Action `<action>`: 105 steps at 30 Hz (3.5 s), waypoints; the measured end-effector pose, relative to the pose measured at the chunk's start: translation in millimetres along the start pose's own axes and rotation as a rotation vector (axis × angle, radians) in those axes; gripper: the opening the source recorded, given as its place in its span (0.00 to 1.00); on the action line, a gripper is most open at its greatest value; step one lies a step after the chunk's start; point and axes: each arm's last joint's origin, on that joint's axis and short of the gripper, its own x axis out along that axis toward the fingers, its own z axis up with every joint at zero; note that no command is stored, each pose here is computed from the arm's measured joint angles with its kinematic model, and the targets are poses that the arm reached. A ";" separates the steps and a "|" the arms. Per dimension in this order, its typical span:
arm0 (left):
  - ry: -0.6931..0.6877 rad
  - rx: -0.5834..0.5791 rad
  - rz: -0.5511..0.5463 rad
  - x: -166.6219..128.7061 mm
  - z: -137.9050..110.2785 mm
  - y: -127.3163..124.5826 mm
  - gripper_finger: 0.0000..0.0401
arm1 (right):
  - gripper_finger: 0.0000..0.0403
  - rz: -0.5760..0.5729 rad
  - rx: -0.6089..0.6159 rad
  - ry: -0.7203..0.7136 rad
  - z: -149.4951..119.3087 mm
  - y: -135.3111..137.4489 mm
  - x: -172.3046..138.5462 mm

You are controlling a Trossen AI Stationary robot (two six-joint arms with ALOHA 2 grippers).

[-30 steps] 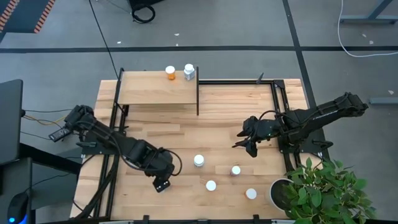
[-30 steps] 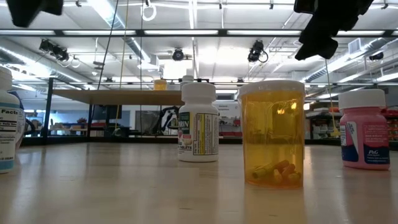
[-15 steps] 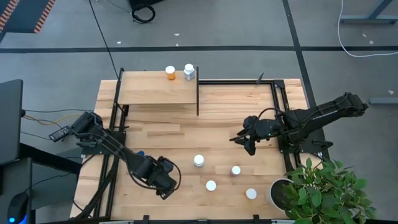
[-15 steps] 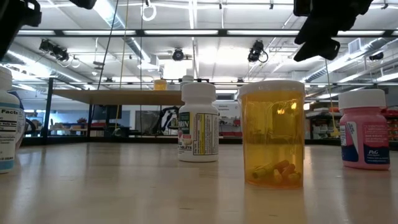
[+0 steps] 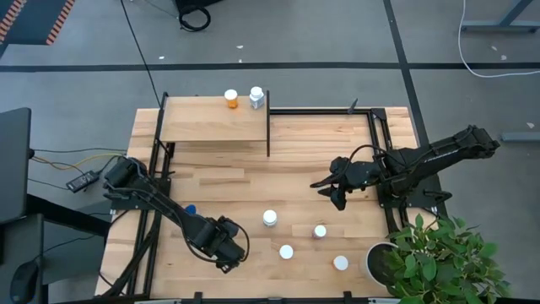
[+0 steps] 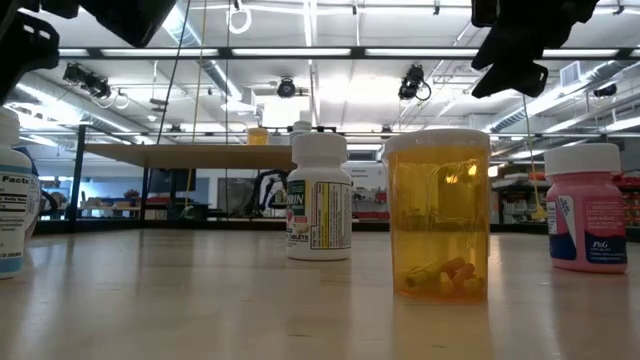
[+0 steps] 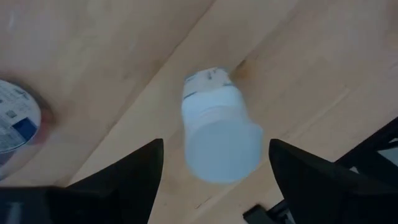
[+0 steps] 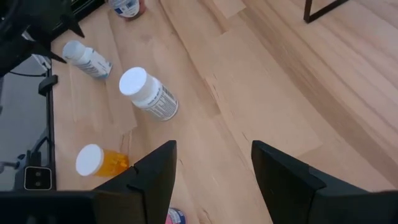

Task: Pick and place medicine bottles onto shelf by color
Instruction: Put the white pill bottle on the shelf

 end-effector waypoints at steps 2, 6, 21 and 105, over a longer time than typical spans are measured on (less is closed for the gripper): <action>-0.006 0.003 -0.022 1.4 0.2 -3.1 0.74 | 0.54 0.000 0.001 0.000 0.0 0.0 0.0; -0.006 0.002 -0.018 5.6 1.0 -4.9 0.73 | 0.54 0.000 0.001 0.000 0.0 0.0 0.0; 0.020 0.036 -0.037 18.3 1.9 -12.1 0.67 | 0.54 0.002 -0.011 -0.003 0.3 0.2 0.0; -0.154 -0.021 0.302 -190.9 255.1 391.5 0.58 | 0.54 -0.132 0.092 -0.122 6.9 -7.6 0.6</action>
